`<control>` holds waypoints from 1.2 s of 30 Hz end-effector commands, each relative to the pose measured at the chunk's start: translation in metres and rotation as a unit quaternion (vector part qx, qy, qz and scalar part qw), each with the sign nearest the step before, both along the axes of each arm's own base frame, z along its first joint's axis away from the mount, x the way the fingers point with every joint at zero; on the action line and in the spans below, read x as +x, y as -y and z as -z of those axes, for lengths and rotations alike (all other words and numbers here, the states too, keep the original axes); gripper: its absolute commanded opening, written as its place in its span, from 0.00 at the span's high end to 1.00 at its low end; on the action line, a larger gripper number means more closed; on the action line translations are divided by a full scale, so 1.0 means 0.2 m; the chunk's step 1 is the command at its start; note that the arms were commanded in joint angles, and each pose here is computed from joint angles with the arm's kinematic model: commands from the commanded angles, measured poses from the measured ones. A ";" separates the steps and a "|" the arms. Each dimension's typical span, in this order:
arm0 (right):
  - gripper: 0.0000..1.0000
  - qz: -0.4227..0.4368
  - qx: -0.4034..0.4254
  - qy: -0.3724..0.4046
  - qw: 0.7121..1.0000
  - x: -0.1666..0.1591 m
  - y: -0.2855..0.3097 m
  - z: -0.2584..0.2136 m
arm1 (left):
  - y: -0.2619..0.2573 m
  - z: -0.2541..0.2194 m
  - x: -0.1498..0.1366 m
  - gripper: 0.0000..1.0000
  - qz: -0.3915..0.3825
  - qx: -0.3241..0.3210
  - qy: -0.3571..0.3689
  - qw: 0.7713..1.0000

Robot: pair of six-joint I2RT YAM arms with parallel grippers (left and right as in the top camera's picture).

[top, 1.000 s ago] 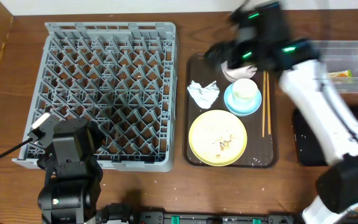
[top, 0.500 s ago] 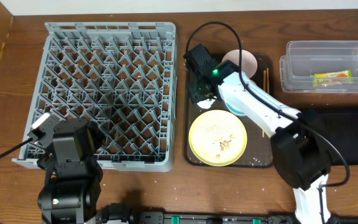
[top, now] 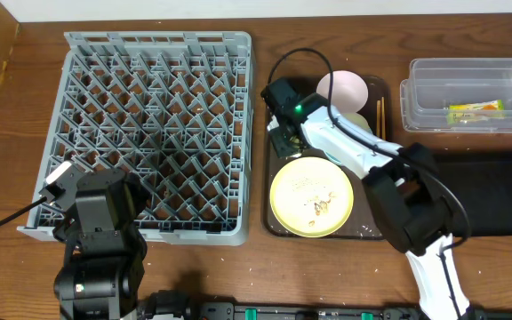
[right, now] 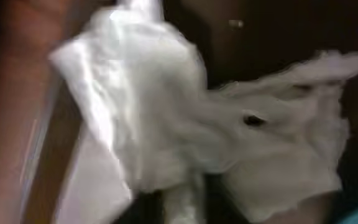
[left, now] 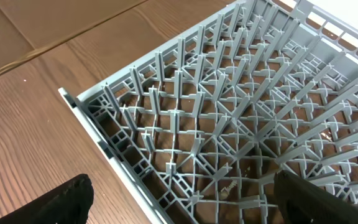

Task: Sort waste into correct bins and load items into the dishwasher
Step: 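Grasp the crumpled white tissue on the tray with the right gripper, then carry the tissue to the clear container and release it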

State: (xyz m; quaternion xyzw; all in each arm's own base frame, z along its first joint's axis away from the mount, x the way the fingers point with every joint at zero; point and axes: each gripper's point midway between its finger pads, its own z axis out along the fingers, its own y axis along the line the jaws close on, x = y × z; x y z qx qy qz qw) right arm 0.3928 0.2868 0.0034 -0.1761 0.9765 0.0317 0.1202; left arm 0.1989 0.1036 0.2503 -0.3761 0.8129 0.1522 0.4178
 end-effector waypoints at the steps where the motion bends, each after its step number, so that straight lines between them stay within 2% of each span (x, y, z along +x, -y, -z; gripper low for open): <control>1: 0.99 0.015 -0.002 -0.005 1.000 -0.01 0.00 0.04 | -0.01 -0.04 0.00 0.06 -0.007 -0.001 0.014 1.000; 4: 0.99 0.028 0.017 0.015 0.999 0.04 -0.01 -0.08 | -0.01 -0.04 0.00 0.06 -0.007 -0.001 0.014 1.000; 11: 0.98 0.072 0.122 0.156 0.978 0.30 0.06 -0.87 | -0.01 -0.04 0.00 0.06 -0.007 -0.001 0.014 1.000; 15: 0.98 0.176 0.151 0.235 0.944 0.41 0.36 -1.27 | -0.01 -0.04 0.00 0.06 -0.007 -0.001 0.014 1.000; 18: 0.98 0.277 0.137 0.270 0.912 0.44 0.69 -1.42 | -0.01 -0.04 0.00 0.06 -0.007 -0.001 0.014 1.000; 23: 0.98 0.418 0.081 0.255 0.868 0.39 1.22 -1.40 | -0.01 -0.04 0.00 0.06 -0.007 -0.001 0.014 1.000; 29: 0.98 0.557 0.053 0.195 0.805 0.33 1.64 -1.15 | -0.01 -0.04 0.00 0.06 -0.007 -0.001 0.014 1.000; 32: 0.98 0.590 0.048 0.190 0.783 0.35 1.79 -1.05 | -0.01 -0.04 0.00 0.06 -0.007 -0.001 0.014 1.000; 34: 0.85 0.600 0.056 0.186 0.776 0.37 1.85 -0.99 | -0.01 -0.04 0.00 0.06 -0.007 -0.001 0.014 1.000; 36: 0.79 0.604 0.062 0.178 0.774 0.38 1.87 -0.95 | -0.01 -0.04 0.00 0.06 -0.007 -0.001 0.014 1.000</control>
